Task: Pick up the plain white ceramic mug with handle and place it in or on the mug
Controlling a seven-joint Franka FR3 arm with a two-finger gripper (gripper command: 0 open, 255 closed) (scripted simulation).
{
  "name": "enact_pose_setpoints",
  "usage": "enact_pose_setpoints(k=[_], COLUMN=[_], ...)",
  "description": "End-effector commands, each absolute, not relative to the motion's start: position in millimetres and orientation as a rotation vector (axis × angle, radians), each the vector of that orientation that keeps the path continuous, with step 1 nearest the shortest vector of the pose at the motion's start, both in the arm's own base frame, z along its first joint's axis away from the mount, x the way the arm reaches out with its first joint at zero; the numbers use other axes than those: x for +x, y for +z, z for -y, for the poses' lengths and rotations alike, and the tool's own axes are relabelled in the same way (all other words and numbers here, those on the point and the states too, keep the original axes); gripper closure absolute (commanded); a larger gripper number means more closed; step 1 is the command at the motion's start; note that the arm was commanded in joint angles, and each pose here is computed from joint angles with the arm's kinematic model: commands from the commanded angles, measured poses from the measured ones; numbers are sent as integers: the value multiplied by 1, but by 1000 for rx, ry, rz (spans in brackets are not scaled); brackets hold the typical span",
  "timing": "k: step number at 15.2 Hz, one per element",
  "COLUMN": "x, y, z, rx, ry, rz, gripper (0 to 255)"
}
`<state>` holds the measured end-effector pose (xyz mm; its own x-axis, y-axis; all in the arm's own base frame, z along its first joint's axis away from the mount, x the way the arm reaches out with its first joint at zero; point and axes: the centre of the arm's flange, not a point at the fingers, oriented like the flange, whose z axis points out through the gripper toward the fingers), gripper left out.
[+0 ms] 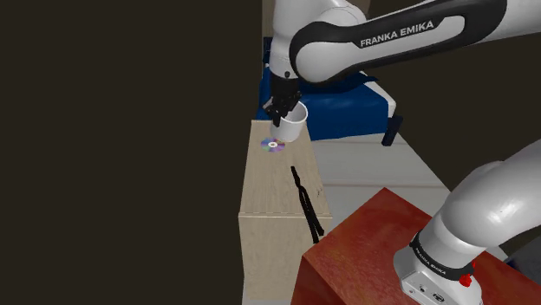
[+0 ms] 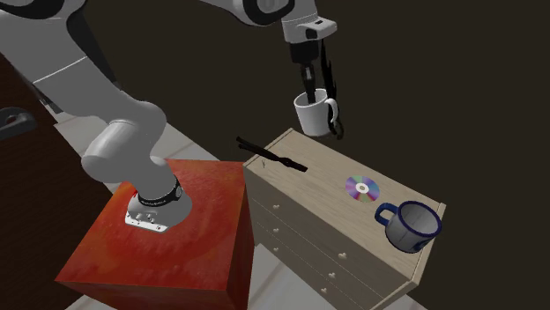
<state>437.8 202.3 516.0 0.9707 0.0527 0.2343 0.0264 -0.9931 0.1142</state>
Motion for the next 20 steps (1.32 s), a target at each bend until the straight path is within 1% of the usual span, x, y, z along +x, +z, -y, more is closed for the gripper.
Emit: enact_pose_setpoints(k=[1,20], x=[458,633], y=[518,528], z=[-180,-1], rx=[3008,3008], ry=[363,363], rz=[-61,-61], gripper=[255,255])
